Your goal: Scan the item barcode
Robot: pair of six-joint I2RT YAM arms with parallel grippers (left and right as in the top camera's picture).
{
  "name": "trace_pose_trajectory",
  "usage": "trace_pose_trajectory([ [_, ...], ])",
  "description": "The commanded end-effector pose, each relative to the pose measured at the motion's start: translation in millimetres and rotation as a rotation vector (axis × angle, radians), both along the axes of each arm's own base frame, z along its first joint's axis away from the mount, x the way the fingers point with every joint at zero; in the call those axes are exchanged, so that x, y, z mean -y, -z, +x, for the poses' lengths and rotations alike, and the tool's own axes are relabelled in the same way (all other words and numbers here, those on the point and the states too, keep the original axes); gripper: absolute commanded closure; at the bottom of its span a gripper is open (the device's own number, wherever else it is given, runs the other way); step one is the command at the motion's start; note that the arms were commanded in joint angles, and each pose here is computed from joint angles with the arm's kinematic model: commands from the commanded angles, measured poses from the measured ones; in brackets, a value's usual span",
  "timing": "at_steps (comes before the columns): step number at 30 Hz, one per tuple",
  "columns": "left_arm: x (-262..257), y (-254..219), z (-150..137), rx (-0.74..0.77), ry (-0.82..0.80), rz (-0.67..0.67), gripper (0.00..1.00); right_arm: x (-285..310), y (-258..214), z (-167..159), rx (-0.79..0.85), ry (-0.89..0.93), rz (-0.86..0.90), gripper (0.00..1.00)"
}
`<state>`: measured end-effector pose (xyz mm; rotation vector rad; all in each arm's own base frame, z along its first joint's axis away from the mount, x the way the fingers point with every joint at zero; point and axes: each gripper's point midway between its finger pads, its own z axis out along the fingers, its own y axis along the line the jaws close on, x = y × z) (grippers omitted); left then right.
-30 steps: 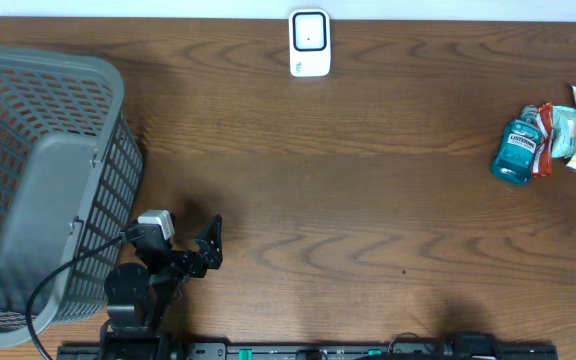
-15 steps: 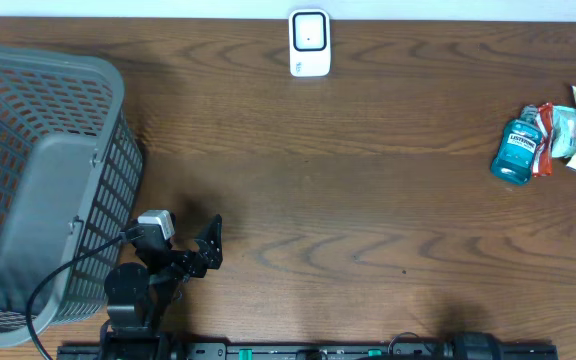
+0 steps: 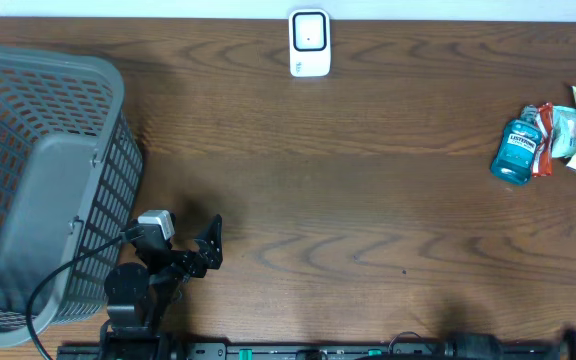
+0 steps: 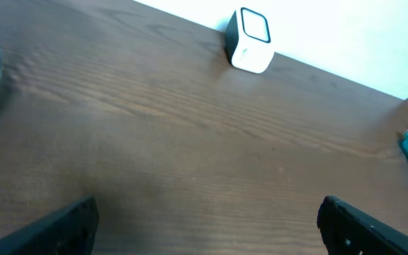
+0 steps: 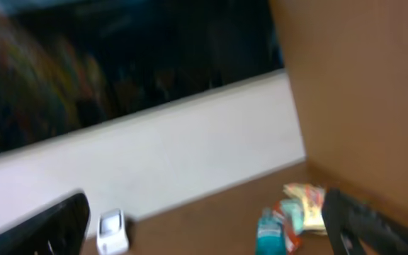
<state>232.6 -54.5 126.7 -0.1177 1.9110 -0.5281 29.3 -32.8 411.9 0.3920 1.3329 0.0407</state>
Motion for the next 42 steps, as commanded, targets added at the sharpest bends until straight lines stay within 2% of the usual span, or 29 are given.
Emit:
trace_pose_trajectory([
  [1,0,-3,0,0.007,0.003,-0.004,0.02,4,29,50,-0.032,-0.015,0.129,0.01],
  [2,0,-3,0,0.007,0.003,-0.004,0.02,7,43,76,-0.033,-0.021,0.175,0.01],
  [5,0,-3,0,0.007,0.003,-0.004,0.02,9,72,110,-0.056,-0.025,0.229,0.01],
  [10,0,-3,0,0.007,0.003,-0.004,0.02,13,123,150,-0.106,-0.023,0.302,0.01],
  [15,0,-3,0,0.007,0.003,-0.004,0.02,15,166,176,-0.133,-0.021,0.359,0.01],
  [21,0,-3,0,0.007,0.003,-0.004,0.02,17,210,194,-0.166,-0.014,0.383,0.01],
  [31,0,-3,0,0.007,0.003,-0.004,0.02,18,259,204,-0.234,0.001,0.389,0.01],
  [42,0,-3,0,0.007,0.003,-0.004,0.02,18,257,205,-0.223,-0.001,0.387,0.01],
])
